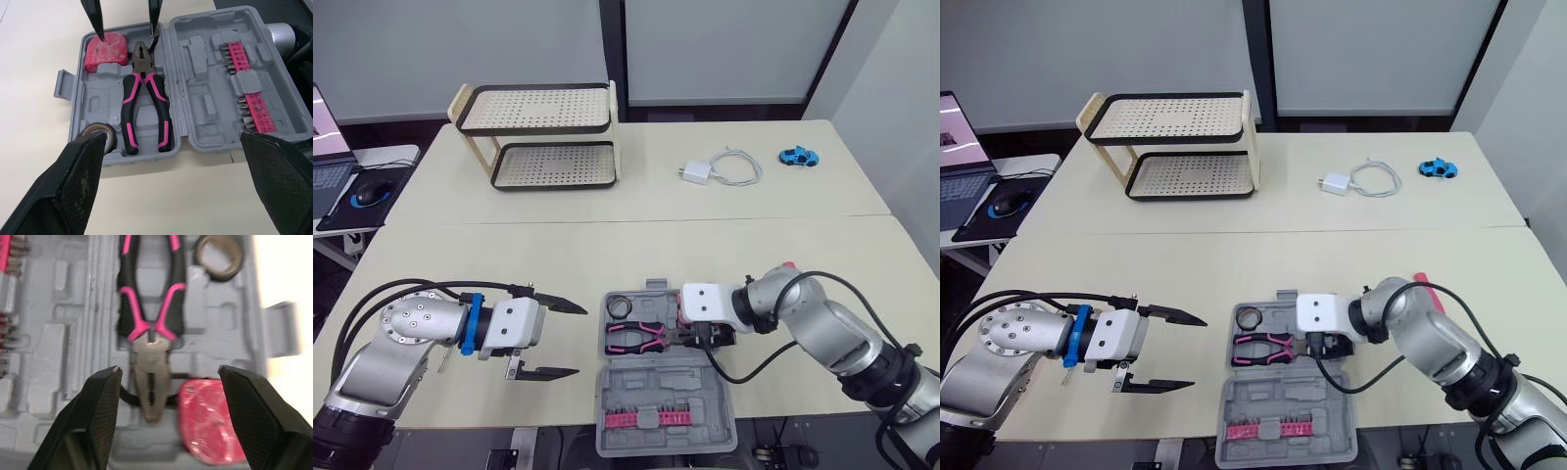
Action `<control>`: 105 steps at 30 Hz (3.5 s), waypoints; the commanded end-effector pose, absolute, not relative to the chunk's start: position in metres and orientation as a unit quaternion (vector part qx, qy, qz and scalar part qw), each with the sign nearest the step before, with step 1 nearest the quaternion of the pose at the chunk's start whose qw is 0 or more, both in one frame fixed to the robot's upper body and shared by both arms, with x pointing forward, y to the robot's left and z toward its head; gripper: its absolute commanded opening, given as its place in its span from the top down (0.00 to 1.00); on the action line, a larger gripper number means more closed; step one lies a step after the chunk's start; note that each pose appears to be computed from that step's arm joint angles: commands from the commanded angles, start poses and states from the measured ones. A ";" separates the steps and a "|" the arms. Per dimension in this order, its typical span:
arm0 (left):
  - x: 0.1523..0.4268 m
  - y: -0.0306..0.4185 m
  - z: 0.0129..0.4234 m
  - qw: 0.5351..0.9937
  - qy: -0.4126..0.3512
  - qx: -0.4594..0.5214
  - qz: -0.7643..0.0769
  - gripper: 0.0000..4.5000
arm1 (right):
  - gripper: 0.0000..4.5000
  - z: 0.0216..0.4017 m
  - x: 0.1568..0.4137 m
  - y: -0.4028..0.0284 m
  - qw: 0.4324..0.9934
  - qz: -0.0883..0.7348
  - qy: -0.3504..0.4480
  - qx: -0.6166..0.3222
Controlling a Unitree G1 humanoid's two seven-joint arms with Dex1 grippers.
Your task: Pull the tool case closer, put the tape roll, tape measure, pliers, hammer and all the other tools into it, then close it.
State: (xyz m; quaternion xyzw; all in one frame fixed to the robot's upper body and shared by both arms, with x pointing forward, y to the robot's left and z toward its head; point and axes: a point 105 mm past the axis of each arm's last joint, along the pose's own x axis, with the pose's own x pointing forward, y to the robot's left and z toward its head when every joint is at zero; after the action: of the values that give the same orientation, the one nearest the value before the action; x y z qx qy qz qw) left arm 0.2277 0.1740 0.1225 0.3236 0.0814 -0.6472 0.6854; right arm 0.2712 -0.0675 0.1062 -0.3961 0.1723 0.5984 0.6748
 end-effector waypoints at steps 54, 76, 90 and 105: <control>0.233 0.213 0.108 0.798 0.118 0.253 -0.534 0.00 | 0.99 0.136 0.268 -0.061 0.756 0.580 0.002 -0.303; 0.211 0.413 0.133 0.891 0.258 0.257 -0.271 0.00 | 0.48 0.160 0.200 -0.307 0.791 0.402 0.244 -0.392; 0.185 0.465 0.138 0.905 0.316 0.223 -0.177 0.00 | 0.01 0.158 0.190 -0.353 0.769 0.386 0.319 -0.398; 0.179 0.462 0.132 0.899 0.322 0.228 -0.188 0.00 | 0.01 0.159 0.197 -0.358 0.762 0.382 0.320 -0.413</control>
State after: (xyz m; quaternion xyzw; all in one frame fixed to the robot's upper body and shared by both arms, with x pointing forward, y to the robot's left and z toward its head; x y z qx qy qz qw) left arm 0.1757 0.4602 0.1168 0.2089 0.3376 -0.1919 0.8975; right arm 0.1935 -0.3583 0.1512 -0.3996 0.3297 0.3850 0.7638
